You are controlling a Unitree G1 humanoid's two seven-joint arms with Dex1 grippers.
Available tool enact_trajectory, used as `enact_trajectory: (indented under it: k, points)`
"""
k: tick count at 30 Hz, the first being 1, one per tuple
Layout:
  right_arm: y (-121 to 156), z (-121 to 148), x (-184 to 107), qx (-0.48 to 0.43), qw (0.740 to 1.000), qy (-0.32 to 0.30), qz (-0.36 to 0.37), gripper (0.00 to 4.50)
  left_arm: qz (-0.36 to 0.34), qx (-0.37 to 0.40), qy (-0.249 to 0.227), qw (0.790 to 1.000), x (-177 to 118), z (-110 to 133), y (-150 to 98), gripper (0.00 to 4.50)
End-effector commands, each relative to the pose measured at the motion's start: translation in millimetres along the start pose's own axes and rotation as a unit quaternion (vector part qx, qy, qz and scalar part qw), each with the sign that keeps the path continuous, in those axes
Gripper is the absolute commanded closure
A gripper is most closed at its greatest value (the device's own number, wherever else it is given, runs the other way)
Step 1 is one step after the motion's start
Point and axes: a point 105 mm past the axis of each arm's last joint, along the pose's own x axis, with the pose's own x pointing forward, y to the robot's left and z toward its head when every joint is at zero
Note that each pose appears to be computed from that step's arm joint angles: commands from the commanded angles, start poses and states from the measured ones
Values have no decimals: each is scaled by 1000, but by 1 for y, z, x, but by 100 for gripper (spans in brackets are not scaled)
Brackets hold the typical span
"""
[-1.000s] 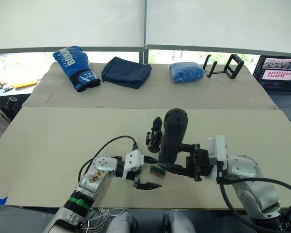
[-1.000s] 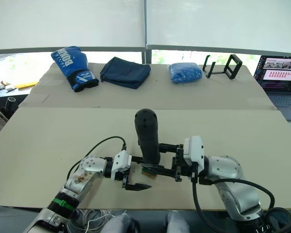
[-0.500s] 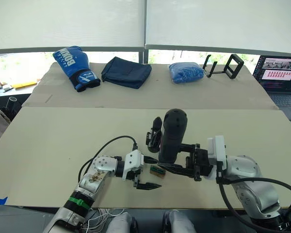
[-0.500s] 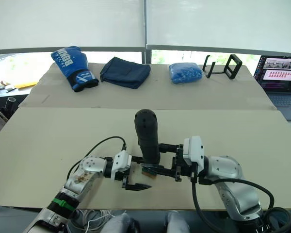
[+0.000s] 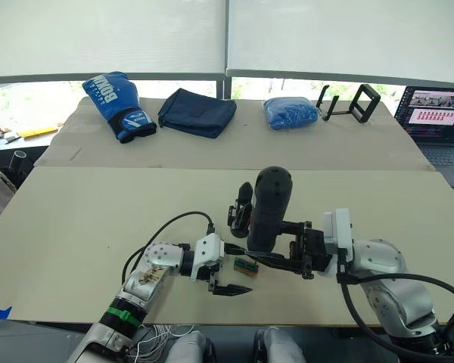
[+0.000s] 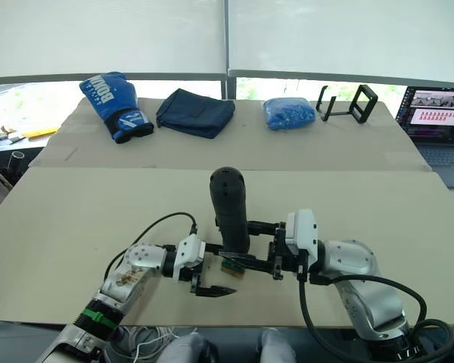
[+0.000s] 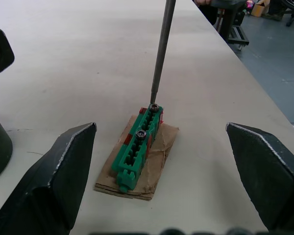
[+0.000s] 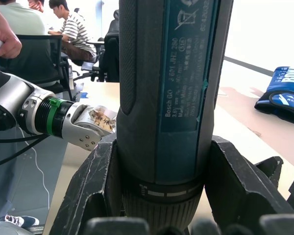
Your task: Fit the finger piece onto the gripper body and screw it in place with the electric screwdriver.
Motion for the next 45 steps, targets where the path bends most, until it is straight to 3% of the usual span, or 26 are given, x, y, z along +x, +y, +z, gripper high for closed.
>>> enact_trajectory:
  k: [1, 45]
  points:
    - [1, 13, -1, -32, 999, -18, 2, 257, -12, -17, 6, 1000, 3, -8, -8, 0]
    - [0, 9, 3, -31, 999, -15, 3, 257, -11, -17, 6, 1000, 3, -8, -8, 0]
